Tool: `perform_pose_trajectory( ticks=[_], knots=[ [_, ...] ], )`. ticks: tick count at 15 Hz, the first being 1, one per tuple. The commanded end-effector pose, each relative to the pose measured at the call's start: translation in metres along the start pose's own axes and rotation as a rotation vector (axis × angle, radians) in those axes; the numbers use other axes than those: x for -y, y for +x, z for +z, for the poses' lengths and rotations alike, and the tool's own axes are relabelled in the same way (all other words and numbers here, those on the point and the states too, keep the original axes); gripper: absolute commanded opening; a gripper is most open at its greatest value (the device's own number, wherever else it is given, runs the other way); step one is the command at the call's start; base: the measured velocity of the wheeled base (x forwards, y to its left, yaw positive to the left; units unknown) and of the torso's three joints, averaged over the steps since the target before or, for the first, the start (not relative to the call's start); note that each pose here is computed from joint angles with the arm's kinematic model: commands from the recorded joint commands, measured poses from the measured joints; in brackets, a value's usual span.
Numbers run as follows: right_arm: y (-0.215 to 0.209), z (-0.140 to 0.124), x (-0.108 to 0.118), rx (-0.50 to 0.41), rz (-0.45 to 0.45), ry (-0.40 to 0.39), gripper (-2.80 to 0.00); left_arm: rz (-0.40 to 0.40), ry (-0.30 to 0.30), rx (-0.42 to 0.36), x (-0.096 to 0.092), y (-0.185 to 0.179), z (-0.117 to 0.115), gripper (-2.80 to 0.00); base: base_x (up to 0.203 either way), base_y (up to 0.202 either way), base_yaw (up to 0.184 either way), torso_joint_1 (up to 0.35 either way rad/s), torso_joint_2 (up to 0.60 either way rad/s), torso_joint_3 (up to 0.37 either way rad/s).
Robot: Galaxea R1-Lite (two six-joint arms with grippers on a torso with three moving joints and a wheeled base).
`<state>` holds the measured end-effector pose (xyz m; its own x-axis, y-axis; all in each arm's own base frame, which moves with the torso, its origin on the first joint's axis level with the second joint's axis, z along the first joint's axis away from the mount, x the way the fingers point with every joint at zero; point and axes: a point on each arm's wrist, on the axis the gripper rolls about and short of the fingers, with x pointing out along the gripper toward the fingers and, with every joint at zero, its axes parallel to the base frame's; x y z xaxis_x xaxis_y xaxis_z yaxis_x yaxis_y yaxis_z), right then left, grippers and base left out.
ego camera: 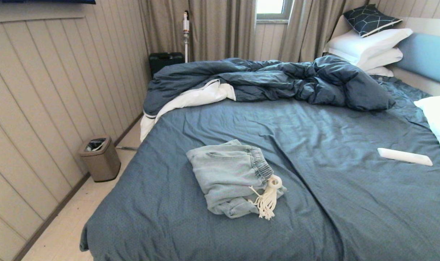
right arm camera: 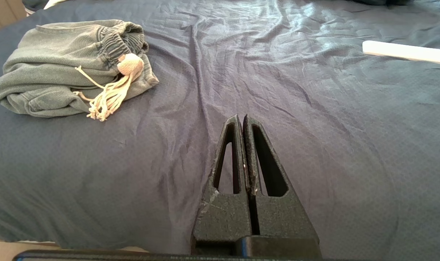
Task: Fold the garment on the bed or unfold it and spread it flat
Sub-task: Unford the blue shorts
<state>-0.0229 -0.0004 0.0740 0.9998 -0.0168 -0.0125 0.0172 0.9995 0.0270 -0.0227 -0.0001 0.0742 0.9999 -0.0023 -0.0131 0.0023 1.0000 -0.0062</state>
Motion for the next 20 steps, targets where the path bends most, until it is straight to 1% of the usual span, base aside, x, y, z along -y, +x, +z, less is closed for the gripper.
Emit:
perform_pose_trajectory(
  ticks=[1,7,9,11,12,15,17,19,20],
  knots=[
    [0.0,0.0,0.0,-0.001,0.0,0.0,-2.8,-0.001,0.0,-0.001,0.0,0.0,0.0,-2.8,0.0,0.0,0.0,0.0,0.0,0.0],
    [0.0,0.001,0.0,0.004,-0.003,-0.006,-2.8,-0.001,0.0,-0.002,0.0,0.0,0.0,-2.8,0.0,0.0,0.0,0.0,0.0,0.0],
    [-0.001,0.003,0.0,-0.007,0.006,-0.009,-2.8,-0.001,0.0,-0.002,0.0,0.0,0.0,-2.8,0.0,0.0,0.0,0.0,0.0,0.0],
    [-0.008,0.025,-0.002,-0.011,0.051,-0.008,-2.8,-0.001,0.0,-0.002,0.0,0.0,0.0,-2.8,0.0,0.0,0.0,0.0,0.0,0.0],
    [-0.009,0.043,-0.003,-0.015,0.079,-0.003,-2.8,-0.001,0.0,-0.002,0.0,0.0,0.0,-2.8,0.0,0.0,0.0,0.0,0.0,0.0],
    [0.011,0.1,-0.006,-0.116,0.119,0.04,-2.8,-0.001,0.0,-0.001,0.0,0.0,0.0,-2.8,0.0,0.0,0.0,0.0,0.0,0.0],
    [0.041,0.131,-0.007,-0.176,0.127,0.076,-2.8,-0.001,0.0,-0.001,0.0,0.0,0.0,-2.8,0.0,0.0,0.0,0.0,0.0,0.0],
    [0.078,0.152,-0.009,-0.235,0.125,0.108,-2.8,-0.001,0.0,-0.001,0.0,0.0,0.0,-2.8,0.0,0.0,0.0,0.0,0.0,0.0],
    [0.102,0.162,-0.01,-0.278,0.121,0.137,-2.8,-0.001,0.0,-0.001,0.0,0.0,0.0,-2.8,0.0,0.0,0.0,0.0,0.0,0.0]
  ],
)
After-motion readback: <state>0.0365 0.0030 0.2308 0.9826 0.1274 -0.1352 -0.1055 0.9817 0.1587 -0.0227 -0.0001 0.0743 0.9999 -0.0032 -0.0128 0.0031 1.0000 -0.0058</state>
